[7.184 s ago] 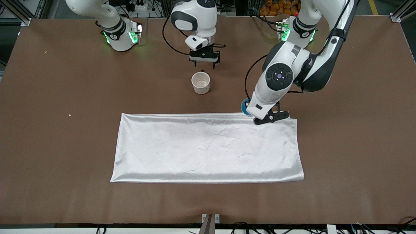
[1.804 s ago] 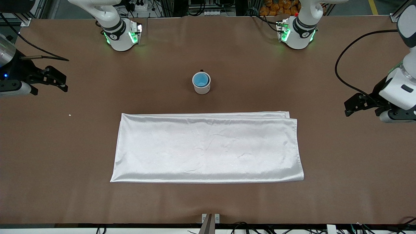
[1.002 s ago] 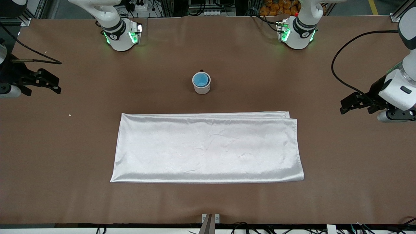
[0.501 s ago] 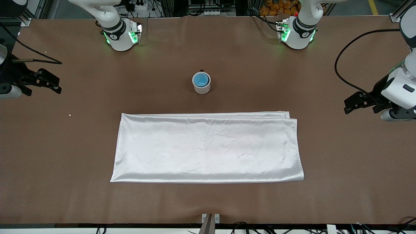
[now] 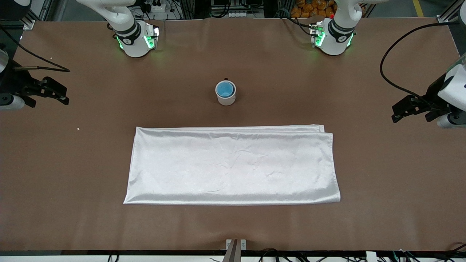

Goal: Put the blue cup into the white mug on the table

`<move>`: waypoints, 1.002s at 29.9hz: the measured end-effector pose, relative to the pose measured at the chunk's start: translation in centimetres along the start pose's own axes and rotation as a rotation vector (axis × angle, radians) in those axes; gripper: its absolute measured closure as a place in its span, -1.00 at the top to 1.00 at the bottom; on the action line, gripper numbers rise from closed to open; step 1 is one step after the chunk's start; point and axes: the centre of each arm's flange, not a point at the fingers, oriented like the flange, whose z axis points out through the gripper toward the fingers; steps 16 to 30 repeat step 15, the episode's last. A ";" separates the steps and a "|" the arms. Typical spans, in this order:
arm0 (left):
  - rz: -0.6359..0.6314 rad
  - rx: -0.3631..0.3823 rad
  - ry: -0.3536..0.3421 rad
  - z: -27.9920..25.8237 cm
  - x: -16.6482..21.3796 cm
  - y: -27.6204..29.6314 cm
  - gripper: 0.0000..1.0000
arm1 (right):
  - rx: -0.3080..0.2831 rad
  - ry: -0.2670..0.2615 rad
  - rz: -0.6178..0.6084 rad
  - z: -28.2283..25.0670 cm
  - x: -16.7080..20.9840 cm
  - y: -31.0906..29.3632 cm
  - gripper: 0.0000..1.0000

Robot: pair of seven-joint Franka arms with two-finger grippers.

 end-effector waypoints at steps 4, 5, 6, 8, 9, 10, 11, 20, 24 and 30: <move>0.000 0.002 -0.014 0.1 -0.2 0.0 1.00 | 0.000 0.000 -0.001 0.0 0.0 0.0 1.00; 0.000 0.002 -0.017 0.2 -0.2 0.0 1.00 | 0.000 0.000 -0.001 0.0 0.0 0.0 1.00; 0.000 0.002 -0.018 0.2 -0.2 0.0 1.00 | 0.000 0.000 -0.001 0.0 0.0 0.0 1.00; 0.000 0.002 -0.021 0.2 -0.2 0.0 1.00 | 0.000 0.000 -0.001 0.0 0.0 0.0 1.00; 0.000 0.002 -0.022 0.2 -0.2 0.0 1.00 | 0.000 -0.001 -0.001 0.0 0.0 0.0 1.00; 0.000 0.003 -0.024 0.2 -0.3 0.0 1.00 | 0.000 -0.001 -0.001 0.0 0.0 0.0 1.00; 0.000 0.003 -0.027 0.2 -0.3 0.0 1.00 | 0.000 -0.001 -0.001 0.0 0.0 0.0 1.00; 0.001 0.004 -0.041 0.4 -0.4 0.0 1.00 | 0.000 -0.001 -0.002 0.0 0.0 0.0 1.00; 0.001 0.004 -0.041 0.4 -0.4 0.0 1.00 | 0.000 -0.001 -0.002 0.0 0.0 0.0 1.00; 0.001 0.004 -0.041 0.4 -0.4 0.0 1.00 | 0.000 -0.001 -0.002 0.0 0.0 0.0 1.00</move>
